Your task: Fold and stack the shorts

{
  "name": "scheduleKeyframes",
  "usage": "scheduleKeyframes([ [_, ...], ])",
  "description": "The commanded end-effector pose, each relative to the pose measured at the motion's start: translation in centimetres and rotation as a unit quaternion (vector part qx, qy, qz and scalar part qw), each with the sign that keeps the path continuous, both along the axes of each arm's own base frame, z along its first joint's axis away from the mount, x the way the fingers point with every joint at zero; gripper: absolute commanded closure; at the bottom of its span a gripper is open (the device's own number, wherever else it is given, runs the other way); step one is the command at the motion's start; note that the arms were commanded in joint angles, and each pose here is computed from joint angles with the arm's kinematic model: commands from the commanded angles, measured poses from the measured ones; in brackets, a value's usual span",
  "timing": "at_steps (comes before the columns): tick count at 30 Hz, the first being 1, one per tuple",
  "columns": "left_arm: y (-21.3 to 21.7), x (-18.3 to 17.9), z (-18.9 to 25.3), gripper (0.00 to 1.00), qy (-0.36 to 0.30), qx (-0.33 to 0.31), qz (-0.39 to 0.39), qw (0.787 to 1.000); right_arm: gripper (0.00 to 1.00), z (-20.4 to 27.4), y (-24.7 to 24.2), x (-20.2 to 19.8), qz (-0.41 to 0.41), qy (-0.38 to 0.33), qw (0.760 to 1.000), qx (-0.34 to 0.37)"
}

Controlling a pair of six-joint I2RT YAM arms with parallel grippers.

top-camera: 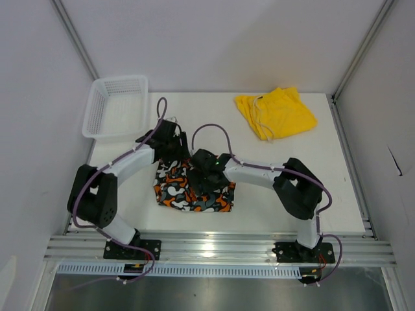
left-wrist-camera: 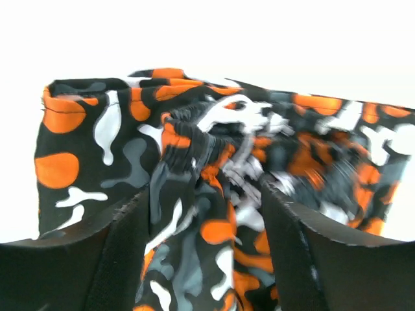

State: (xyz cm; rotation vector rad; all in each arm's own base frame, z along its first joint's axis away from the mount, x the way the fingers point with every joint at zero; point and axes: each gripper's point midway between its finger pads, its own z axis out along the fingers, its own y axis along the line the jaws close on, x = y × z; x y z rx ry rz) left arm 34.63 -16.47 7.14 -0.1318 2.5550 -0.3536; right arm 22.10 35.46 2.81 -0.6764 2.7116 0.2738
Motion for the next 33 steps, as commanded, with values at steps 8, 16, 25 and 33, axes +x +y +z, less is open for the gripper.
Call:
scheduleKeyframes([
  [8, 2.3, -3.7, 4.9, 0.28, -0.069, -0.043, 0.022, 0.996, 0.01, 4.7, -2.4, 5.4, -0.101, -0.063, 0.987, 0.11],
  [16, 2.3, -6.4, 5.6, 0.14, -0.097, -0.09, 0.008, 0.991, 0.0, 5.4, -3.2, 5.5, -0.109, -0.037, 0.978, 0.171],
  [25, 5.5, -7.3, 0.3, 0.04, -0.076, -0.082, 0.047, 0.993, 0.01, 2.3, -6.9, 6.6, -0.185, -0.068, 0.978, 0.068],
  [33, 5.2, -7.0, -0.1, 0.01, -0.088, -0.088, 0.028, 0.992, 0.01, -0.4, -6.1, 5.8, -0.181, -0.021, 0.979, 0.089],
])
